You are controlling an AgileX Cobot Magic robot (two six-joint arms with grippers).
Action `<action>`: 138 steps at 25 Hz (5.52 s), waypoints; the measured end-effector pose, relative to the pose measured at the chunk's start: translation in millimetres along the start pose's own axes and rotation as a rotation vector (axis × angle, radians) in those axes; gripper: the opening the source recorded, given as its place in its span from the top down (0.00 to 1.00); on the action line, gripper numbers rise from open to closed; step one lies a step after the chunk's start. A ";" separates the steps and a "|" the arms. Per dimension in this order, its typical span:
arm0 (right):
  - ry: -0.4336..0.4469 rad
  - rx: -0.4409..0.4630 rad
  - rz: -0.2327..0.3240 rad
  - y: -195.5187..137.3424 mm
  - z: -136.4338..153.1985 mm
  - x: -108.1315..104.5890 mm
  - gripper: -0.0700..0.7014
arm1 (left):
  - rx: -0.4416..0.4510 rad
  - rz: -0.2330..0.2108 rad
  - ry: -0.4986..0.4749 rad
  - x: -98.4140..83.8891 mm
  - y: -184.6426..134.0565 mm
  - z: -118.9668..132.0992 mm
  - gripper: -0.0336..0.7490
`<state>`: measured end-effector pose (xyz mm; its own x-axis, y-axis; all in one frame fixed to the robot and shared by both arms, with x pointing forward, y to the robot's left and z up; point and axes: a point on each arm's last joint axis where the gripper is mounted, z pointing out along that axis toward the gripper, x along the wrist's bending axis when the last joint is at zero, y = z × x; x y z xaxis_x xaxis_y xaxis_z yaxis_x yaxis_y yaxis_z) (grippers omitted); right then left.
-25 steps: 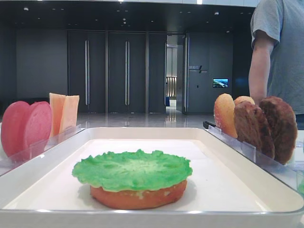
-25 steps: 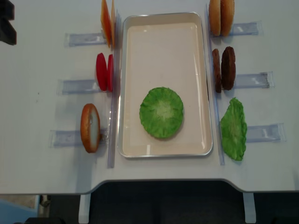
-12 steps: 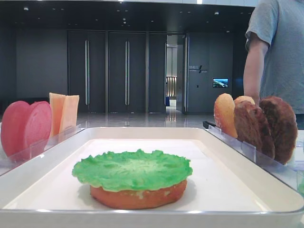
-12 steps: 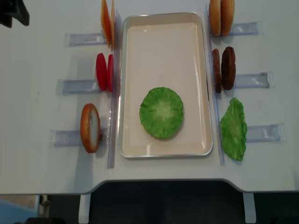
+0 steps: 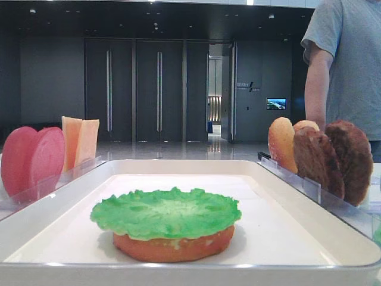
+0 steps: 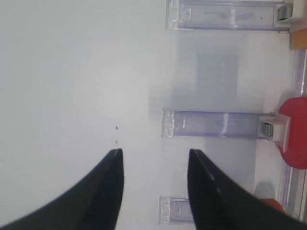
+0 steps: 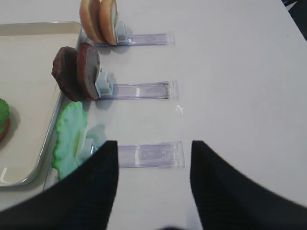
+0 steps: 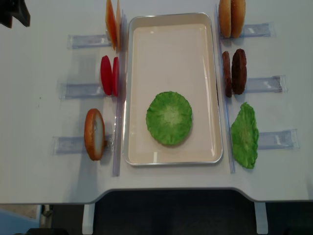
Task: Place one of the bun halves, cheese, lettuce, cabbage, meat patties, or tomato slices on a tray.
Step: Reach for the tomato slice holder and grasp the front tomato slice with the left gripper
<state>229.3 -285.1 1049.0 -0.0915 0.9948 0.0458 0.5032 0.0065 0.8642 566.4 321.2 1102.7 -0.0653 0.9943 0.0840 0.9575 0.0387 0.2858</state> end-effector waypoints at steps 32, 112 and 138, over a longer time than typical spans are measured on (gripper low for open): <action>0.000 0.000 0.000 0.0 0.0 0.0 0.47 | 0.056 0.125 -0.089 -161.8 -24.6 10.3 0.42; 0.000 0.000 0.000 0.0 0.0 0.0 0.47 | 0.270 0.122 -0.051 -193.1 -23.7 101.8 0.47; 0.000 0.000 0.000 0.0 0.0 0.0 0.47 | 0.258 0.143 -0.033 -191.3 -22.6 102.1 0.87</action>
<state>229.3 -285.1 1049.0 -0.0915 0.9948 0.0458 0.5032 0.0065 0.8642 585.9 140.2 982.7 0.0800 0.9941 0.0739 0.9964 -0.0817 0.0205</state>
